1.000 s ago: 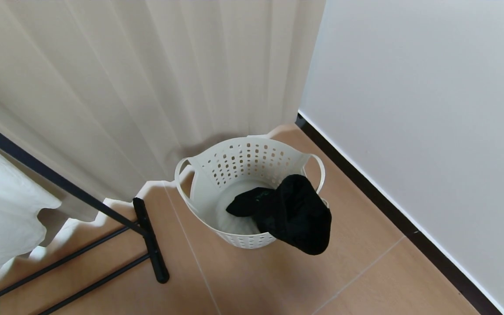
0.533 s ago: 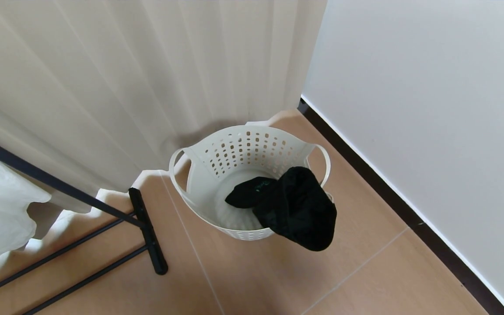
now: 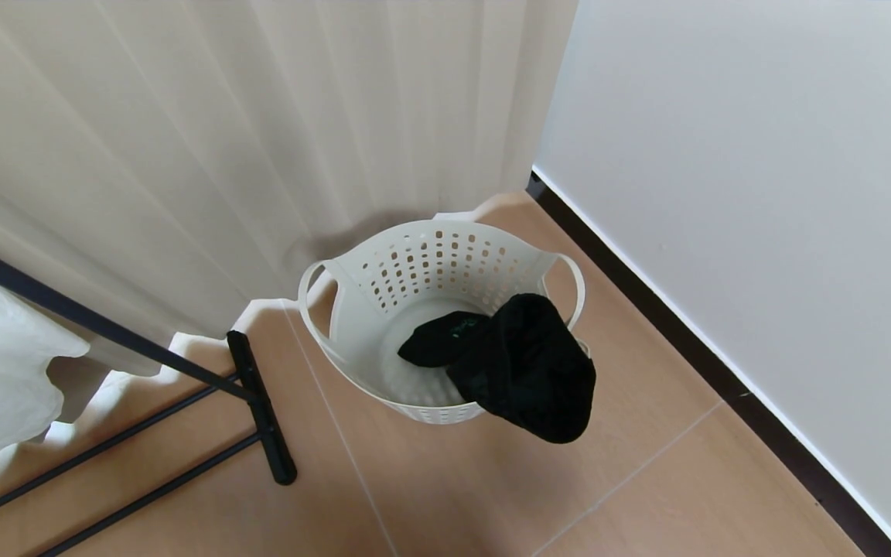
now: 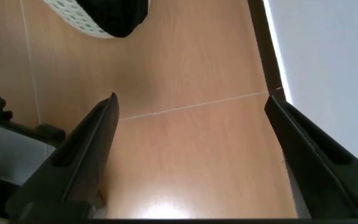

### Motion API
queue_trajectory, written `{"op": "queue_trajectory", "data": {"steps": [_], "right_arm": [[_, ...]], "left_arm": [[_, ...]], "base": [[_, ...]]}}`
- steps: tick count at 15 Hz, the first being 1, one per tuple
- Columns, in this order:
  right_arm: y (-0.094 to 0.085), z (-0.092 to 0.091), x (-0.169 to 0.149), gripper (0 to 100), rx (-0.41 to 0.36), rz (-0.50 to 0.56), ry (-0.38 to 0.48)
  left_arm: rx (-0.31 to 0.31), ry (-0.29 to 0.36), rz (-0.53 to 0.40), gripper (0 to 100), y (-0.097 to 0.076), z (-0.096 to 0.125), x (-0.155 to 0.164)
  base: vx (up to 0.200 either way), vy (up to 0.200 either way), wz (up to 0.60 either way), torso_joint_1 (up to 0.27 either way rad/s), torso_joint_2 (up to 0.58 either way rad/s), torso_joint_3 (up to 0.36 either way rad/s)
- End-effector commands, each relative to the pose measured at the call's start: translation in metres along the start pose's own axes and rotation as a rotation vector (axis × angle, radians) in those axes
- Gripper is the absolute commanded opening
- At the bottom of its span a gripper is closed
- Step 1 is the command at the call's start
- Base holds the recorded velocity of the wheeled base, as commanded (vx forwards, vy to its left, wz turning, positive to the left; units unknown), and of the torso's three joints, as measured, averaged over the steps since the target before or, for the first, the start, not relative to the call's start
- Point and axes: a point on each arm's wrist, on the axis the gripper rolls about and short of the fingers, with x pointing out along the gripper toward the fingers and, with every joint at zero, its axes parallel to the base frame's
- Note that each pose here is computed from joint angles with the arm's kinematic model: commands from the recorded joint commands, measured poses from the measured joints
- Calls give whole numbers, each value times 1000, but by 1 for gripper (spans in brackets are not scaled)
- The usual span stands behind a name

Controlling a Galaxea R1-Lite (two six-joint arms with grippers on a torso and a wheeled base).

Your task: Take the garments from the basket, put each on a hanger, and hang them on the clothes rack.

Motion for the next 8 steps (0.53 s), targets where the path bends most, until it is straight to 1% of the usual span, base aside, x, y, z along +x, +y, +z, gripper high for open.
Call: {"op": "queue_trajectory", "data": {"steps": [1, 2, 3, 4, 5, 6, 8], "right_arm": [[-13, 75, 61, 100, -224, 127, 114], [-10, 86, 71, 100, -276, 131, 122], [-2, 105, 89, 100, -391, 146, 130], [4, 118, 107, 100, -480, 157, 147], [11, 131, 139, 100, -615, 174, 181], [14, 138, 157, 100, -683, 181, 194], [19, 158, 191, 100, -859, 185, 177]], "left_arm": [[0, 1, 0, 100, 0, 0, 0], [0, 1, 2, 100, 0, 0, 0], [0, -1, 2, 100, 0, 0, 0], [0, 1, 2, 100, 0, 0, 0], [-2, 1, 3, 100, 0, 0, 0], [-2, 1, 2, 100, 0, 0, 0], [-2, 1, 2, 100, 0, 0, 0]], "base": [[0, 0, 0, 0, 0, 0], [0, 0, 0, 0, 0, 0], [0, 0, 0, 0, 0, 0], [0, 0, 0, 0, 0, 0], [0, 0, 0, 0, 0, 0], [0, 0, 0, 0, 0, 0], [0, 0, 0, 0, 0, 0]]}}
